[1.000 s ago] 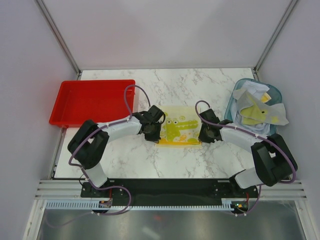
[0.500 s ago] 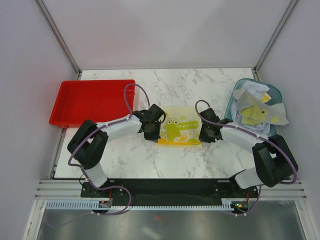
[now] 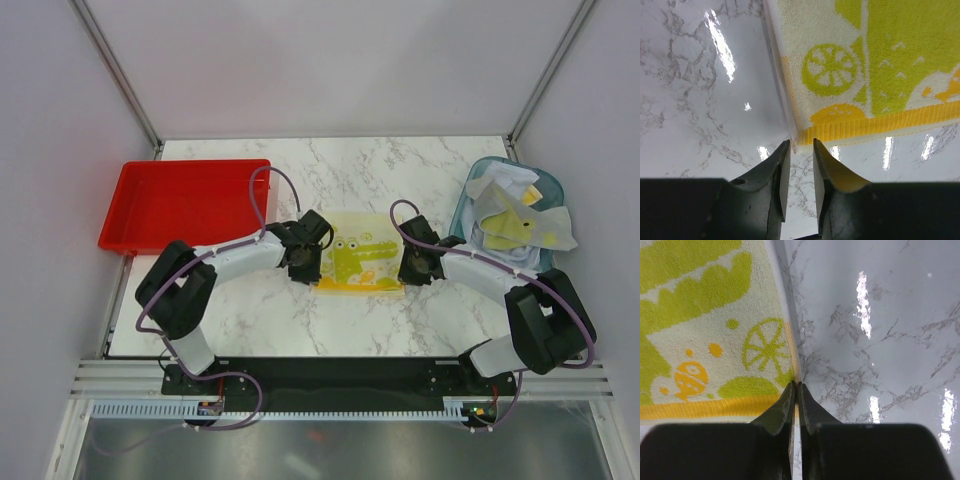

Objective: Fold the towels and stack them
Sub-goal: Fold the towel

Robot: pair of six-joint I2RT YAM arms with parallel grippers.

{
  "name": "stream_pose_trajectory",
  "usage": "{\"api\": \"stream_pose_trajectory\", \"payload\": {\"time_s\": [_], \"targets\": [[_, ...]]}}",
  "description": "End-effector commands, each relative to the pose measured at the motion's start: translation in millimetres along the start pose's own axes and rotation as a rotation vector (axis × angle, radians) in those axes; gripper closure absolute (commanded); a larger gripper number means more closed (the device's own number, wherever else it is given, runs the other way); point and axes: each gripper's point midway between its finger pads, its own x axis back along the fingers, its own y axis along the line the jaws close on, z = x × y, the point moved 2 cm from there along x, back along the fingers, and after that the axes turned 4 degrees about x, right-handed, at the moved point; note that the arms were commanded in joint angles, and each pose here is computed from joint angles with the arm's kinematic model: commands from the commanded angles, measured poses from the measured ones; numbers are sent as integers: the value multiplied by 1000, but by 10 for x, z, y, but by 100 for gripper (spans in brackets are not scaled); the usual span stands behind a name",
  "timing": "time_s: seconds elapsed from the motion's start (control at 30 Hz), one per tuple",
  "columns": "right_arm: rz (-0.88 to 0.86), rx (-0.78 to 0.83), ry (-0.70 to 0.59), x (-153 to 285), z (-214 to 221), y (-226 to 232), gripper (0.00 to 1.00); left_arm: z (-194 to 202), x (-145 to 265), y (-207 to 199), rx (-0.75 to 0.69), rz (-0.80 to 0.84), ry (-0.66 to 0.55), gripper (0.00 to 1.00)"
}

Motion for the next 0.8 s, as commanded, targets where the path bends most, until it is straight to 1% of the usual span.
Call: {"api": "stream_pose_trajectory", "payload": {"time_s": [0.0,0.2,0.33,0.4,0.5,0.53,0.6,0.77], "targets": [[-3,1,-23,31,-68,39,91,-66,-41,-75,21,-8,-37,67],[-6,4,-18,17,-44,52,92,-74,-98,-107,25,-7,-38,68],[-7,5,-19,14,-41,56,92,-86,-112,-86,31,-22,-46,73],[-6,7,-18,15,-38,53,91,-98,-106,-95,29,-21,-47,73],[-7,9,-20,21,-42,57,88,-104,-92,-100,32,-20,-48,73],[-4,9,-19,22,-38,50,84,-118,-86,-99,36,-21,-53,72],[-1,9,-22,32,-49,48,79,-136,-68,-99,34,-23,-60,69],[3,13,-23,38,-62,50,77,-159,-69,-118,31,-23,-60,69]]}}
